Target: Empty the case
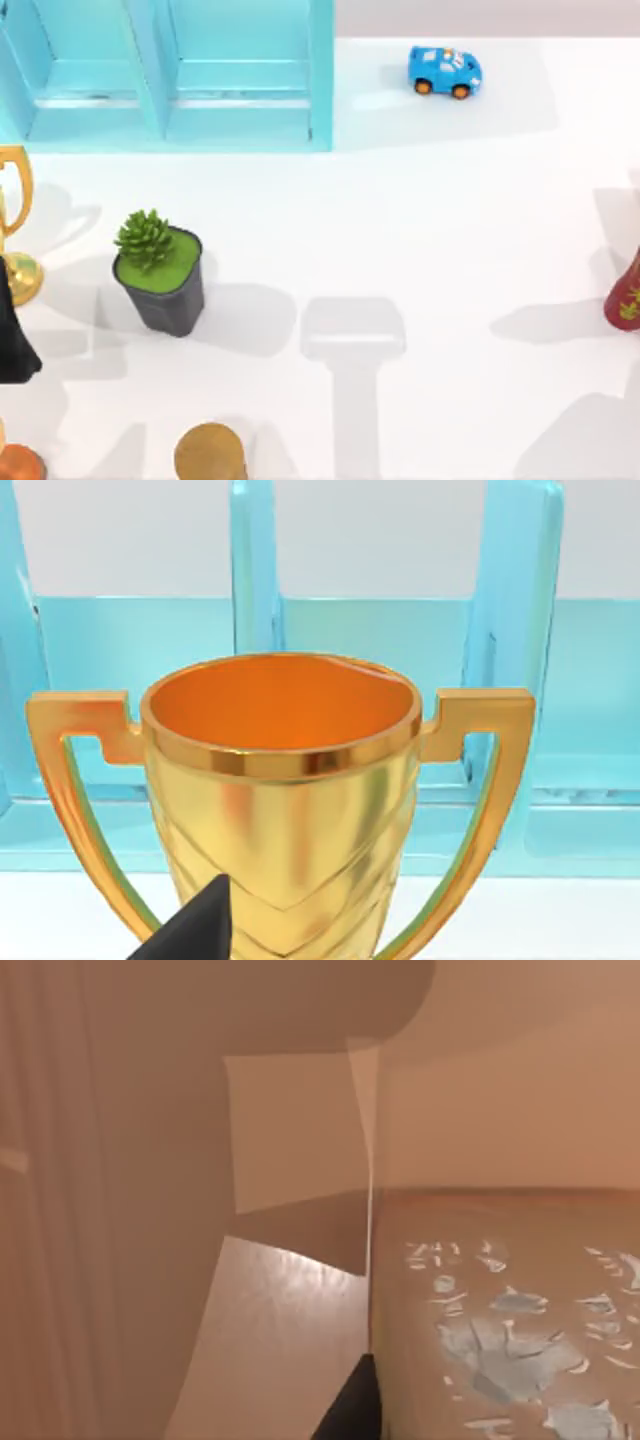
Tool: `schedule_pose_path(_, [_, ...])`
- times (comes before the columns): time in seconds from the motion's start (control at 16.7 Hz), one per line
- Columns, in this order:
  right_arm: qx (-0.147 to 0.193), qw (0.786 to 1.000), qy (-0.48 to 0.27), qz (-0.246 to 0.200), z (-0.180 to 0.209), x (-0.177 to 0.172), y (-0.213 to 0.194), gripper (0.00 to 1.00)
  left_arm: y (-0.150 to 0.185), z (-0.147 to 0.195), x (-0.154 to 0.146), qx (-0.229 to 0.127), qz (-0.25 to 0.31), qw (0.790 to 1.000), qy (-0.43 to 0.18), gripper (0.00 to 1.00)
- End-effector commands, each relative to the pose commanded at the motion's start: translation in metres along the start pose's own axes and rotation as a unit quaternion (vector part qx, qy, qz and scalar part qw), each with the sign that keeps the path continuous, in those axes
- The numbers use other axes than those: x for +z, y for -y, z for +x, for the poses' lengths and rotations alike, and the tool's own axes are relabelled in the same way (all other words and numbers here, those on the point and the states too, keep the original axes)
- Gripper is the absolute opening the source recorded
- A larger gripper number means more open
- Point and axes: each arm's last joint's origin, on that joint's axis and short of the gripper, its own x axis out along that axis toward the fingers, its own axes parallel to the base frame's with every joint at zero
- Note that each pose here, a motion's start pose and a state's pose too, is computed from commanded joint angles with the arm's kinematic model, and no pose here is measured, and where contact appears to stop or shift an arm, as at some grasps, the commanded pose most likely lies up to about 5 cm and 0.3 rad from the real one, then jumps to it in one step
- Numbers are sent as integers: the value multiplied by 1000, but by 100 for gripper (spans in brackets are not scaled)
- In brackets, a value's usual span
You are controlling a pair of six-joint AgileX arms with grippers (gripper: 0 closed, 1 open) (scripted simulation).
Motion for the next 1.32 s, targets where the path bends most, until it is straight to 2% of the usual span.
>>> schedule_pose_path(0.72, [-1,1000,1,0,-10,3,2,0,0,0,0,0,0,1000,0,100])
schedule_pose_path(1.32, [0,1000,-1,1,-126,1,-1,0,0,0,0,0,0,1000,0,100])
